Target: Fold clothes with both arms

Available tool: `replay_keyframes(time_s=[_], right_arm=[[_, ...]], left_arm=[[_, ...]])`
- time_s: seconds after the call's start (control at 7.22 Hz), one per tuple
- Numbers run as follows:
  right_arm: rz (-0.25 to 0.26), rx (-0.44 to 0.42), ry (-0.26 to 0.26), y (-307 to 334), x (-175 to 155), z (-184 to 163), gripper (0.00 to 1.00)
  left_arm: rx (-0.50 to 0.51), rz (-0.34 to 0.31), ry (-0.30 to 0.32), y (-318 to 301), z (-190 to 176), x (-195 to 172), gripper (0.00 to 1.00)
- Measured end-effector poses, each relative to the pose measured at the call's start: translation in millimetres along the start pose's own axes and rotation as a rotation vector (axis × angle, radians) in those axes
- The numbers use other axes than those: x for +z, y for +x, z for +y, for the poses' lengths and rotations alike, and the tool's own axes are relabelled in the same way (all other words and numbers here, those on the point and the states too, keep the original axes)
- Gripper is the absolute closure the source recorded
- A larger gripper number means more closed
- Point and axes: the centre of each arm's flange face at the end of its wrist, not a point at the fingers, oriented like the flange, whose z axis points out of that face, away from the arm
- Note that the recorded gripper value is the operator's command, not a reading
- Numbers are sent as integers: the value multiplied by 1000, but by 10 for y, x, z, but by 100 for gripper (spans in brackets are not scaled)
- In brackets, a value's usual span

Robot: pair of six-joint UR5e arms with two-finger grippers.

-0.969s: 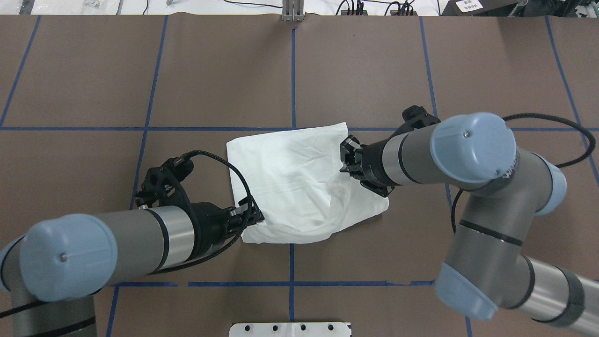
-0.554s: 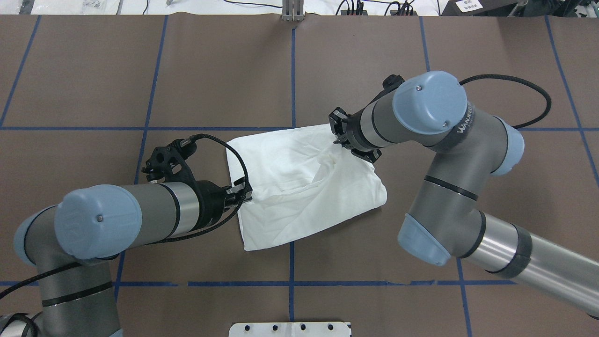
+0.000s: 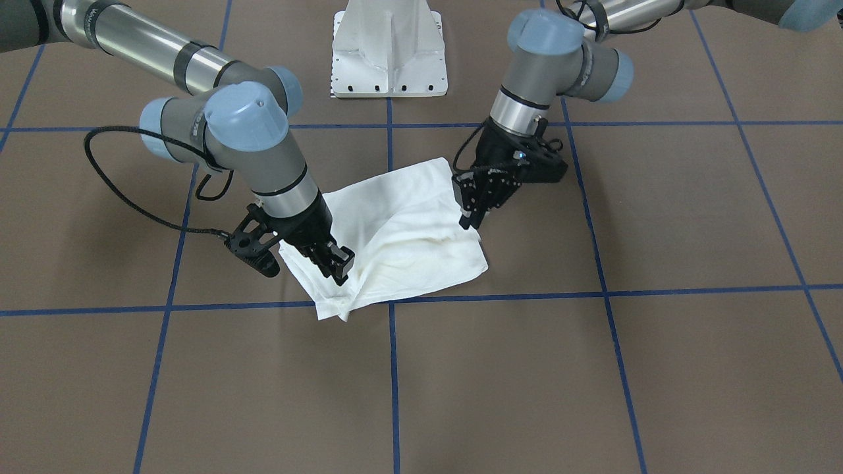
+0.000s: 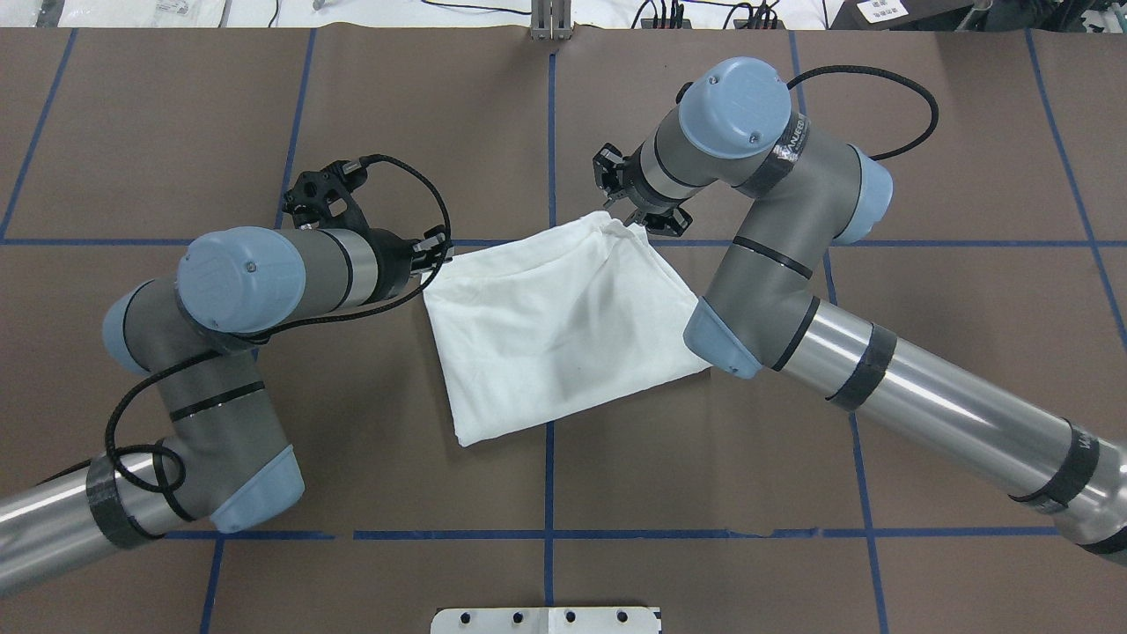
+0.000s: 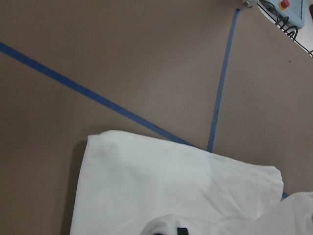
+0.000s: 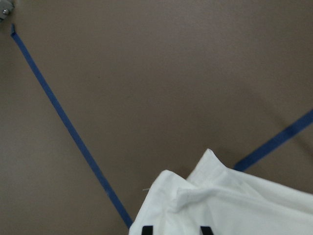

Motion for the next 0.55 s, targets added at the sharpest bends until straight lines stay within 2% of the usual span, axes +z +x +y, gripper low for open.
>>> replay_keyframes(time_s=[0.28, 0.55], right_arm=[[3, -91, 20, -9, 19, -618, 0], [28, -150, 13, 223, -92, -1155, 0]], left_arm=[[76, -14, 26, -396, -504, 281, 42], [142, -13, 2, -634, -761, 269, 42]])
